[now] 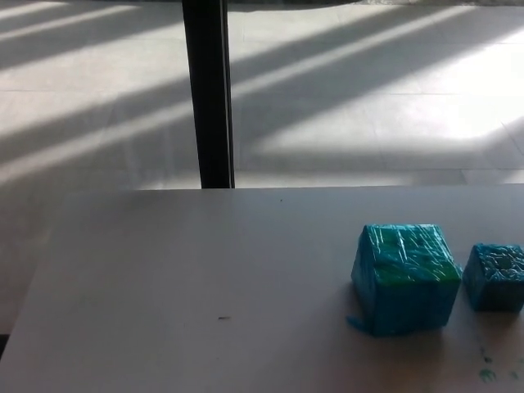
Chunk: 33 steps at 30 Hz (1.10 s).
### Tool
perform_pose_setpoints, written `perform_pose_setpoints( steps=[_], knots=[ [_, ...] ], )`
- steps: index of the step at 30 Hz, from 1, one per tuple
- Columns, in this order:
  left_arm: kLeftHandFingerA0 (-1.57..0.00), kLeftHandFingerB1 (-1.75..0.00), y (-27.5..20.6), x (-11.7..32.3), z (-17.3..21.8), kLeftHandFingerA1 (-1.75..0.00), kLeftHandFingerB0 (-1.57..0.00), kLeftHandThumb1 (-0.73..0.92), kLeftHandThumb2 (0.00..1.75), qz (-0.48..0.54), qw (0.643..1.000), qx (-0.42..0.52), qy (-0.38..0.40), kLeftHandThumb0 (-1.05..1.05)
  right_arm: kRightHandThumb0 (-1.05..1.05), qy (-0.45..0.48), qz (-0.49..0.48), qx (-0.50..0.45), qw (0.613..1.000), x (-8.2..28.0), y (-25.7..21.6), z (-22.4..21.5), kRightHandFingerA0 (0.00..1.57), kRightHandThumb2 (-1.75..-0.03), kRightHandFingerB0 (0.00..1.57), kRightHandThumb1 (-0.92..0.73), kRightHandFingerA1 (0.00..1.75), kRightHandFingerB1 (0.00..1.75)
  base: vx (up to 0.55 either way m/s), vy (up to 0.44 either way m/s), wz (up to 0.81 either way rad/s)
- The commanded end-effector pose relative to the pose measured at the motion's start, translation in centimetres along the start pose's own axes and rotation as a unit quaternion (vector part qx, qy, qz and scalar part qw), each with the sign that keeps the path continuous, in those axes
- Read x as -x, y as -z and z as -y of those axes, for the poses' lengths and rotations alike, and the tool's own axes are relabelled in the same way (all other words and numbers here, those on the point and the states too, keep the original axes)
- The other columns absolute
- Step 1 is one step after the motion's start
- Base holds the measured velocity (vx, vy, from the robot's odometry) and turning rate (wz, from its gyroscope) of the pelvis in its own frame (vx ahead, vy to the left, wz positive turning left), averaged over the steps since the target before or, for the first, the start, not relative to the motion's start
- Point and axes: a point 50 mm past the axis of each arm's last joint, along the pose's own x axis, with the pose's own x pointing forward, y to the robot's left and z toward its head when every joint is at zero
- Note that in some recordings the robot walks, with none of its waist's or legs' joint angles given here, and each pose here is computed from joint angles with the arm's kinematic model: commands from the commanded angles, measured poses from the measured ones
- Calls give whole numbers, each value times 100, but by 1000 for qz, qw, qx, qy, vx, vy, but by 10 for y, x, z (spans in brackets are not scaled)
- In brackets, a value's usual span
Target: The robot uses its right hand to pick up the small cube kept on the middle on the desk and place it on the bigger cube kept next to it
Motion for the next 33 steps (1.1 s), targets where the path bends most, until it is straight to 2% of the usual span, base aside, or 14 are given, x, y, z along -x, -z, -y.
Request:
perform_pose_setpoints(
  steps=[1,2,4,5,8,9,16,17,21,22,30,31,32,33],
  knots=[
    [-41,-39,-6,4,-12,-52,-41,69,61,8,1000,-4,-11,-71,-66,-43,-10,29,999,-7,-4,-11,9,-65,8,-76,35,19,0,0,0],
    [-39,-41,-6,4,-12,-54,-38,63,66,8,1000,1,-10,-73,-67,-43,-7,35,998,-8,-3,-15,10,-93,0,-54,50,36,0,0,0],
    [-41,-40,-6,4,-11,-53,-40,71,61,7,1000,-1,-11,-69,-69,-49,2,59,997,-13,-3,-25,15,-65,11,-79,39,22,0,0,0],
    [-42,-40,-5,4,-12,-54,-41,68,61,7,1000,12,-12,-69,-37,-53,4,73,996,-18,-1,-33,2,-106,0,-49,51,49,0,0,0],
    [-42,-40,-6,4,-12,-54,-42,69,61,9,1000,3,-10,-72,-37,-58,-12,112,992,-25,1,-44,3,-103,0,-44,51,49,0,0,0],
    [-41,-39,-6,4,-12,-52,-42,69,61,5,1000,-10,-11,-72,-74,-68,-25,121,990,-28,2,-49,14,-88,9,-58,49,39,0,0,0],
    [-42,-41,-5,3,-12,-56,-44,68,61,2,1000,12,-13,-70,-80,-104,-56,218,969,-40,7,-63,15,-94,5,-57,53,38,0,0,0],
    [-42,-40,-6,4,-12,-55,-43,69,61,4,1000,5,-12,-70,-39,-117,-58,223,966,-41,8,-66,3,-100,0,-38,52,50,0,0,0],
    [-42,-40,-5,4,-12,-51,-42,70,61,5,1000,-13,-9,-72,-39,-142,-61,243,957,-42,11,-71,2,-99,0,-36,52,49,0,0,0],
    [-44,-39,-5,4,-12,-52,-44,69,61,3,1000,-13,-13,-73,-81,-159,-63,269,948,-42,12,-73,14,-98,0,-57,52,33,0,0,0],
    [-41,-39,-8,4,-12,-53,-38,71,61,7,1000,-10,-8,-71,-83,-225,-67,354,905,-46,9,-89,4,-103,9,-63,41,34,0,0,0],
    [-42,-39,-8,4,-12,-54,-40,71,61,6,1000,-12,-8,-71,-85,-233,-69,363,900,-48,9,-93,8,-65,17,-80,37,25,0,0,0],
    [-44,-39,-8,3,-12,-54,-42,70,61,4,1000,-11,-13,-72,-85,-243,-71,371,893,-49,10,-96,4,-102,10,-62,41,33,0,0,0],
    [-44,-39,-8,3,-12,-54,-42,70,61,3,1000,-11,-17,-72,-85,-253,-73,380,887,-50,11,-100,4,-102,10,-62,41,33,0,0,0]
  ],
)
